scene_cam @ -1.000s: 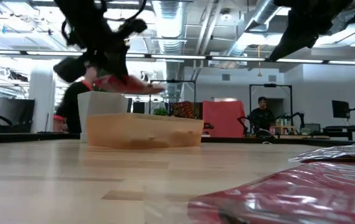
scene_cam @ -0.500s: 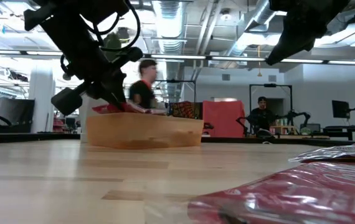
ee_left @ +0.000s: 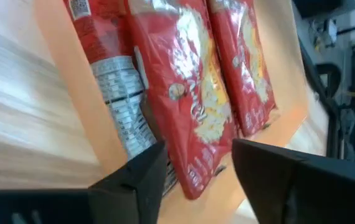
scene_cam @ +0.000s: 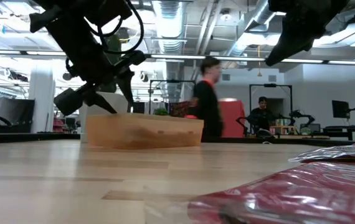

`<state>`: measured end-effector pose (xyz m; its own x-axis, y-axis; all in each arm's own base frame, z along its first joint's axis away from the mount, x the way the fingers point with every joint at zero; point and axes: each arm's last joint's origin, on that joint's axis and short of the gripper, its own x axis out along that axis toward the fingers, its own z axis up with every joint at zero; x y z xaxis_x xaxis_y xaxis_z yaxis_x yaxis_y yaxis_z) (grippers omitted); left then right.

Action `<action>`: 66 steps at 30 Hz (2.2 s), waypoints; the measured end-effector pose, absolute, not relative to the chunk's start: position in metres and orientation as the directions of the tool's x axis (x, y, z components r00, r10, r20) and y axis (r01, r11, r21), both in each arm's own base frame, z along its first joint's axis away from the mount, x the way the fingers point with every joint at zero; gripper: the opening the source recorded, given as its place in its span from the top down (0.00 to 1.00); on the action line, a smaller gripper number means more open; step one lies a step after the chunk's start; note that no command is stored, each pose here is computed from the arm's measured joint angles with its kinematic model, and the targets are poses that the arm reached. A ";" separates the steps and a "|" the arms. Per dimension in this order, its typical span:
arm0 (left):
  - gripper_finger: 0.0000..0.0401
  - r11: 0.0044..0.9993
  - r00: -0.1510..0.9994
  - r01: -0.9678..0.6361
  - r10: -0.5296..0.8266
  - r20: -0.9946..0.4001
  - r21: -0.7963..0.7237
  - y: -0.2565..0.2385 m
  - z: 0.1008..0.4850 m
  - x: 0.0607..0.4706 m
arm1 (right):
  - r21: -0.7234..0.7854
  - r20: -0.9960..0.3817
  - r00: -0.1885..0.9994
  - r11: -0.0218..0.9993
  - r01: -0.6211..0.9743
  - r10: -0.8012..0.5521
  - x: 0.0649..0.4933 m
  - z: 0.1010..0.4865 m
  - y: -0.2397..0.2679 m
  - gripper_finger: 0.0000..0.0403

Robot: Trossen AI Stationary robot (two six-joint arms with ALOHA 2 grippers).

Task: Sort popcorn bags into baskets
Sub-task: Put the popcorn bag into the orange bin

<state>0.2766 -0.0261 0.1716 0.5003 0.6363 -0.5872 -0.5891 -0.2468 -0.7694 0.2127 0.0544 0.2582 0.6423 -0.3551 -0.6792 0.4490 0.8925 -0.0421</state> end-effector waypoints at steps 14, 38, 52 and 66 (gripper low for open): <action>0.46 0.181 0.856 -0.455 0.358 -0.372 -0.872 -0.075 0.224 0.308 | 0.220 -0.865 0.501 0.904 0.366 0.008 0.192 0.219 0.077 0.93; 0.46 0.367 0.923 -0.382 0.103 -0.371 -0.848 -0.115 0.245 0.320 | 0.325 -0.928 0.350 0.744 0.584 0.131 0.154 0.138 0.163 0.95; 0.46 0.475 0.840 -0.511 0.099 -0.533 -0.717 -0.142 0.223 0.300 | 0.392 -0.850 0.519 0.765 0.511 0.088 0.278 0.133 0.152 0.96; 0.46 0.447 0.694 -0.655 0.036 -0.719 -0.609 -0.175 0.159 0.296 | 0.282 -0.836 0.549 0.870 0.404 0.016 0.345 0.184 0.143 0.93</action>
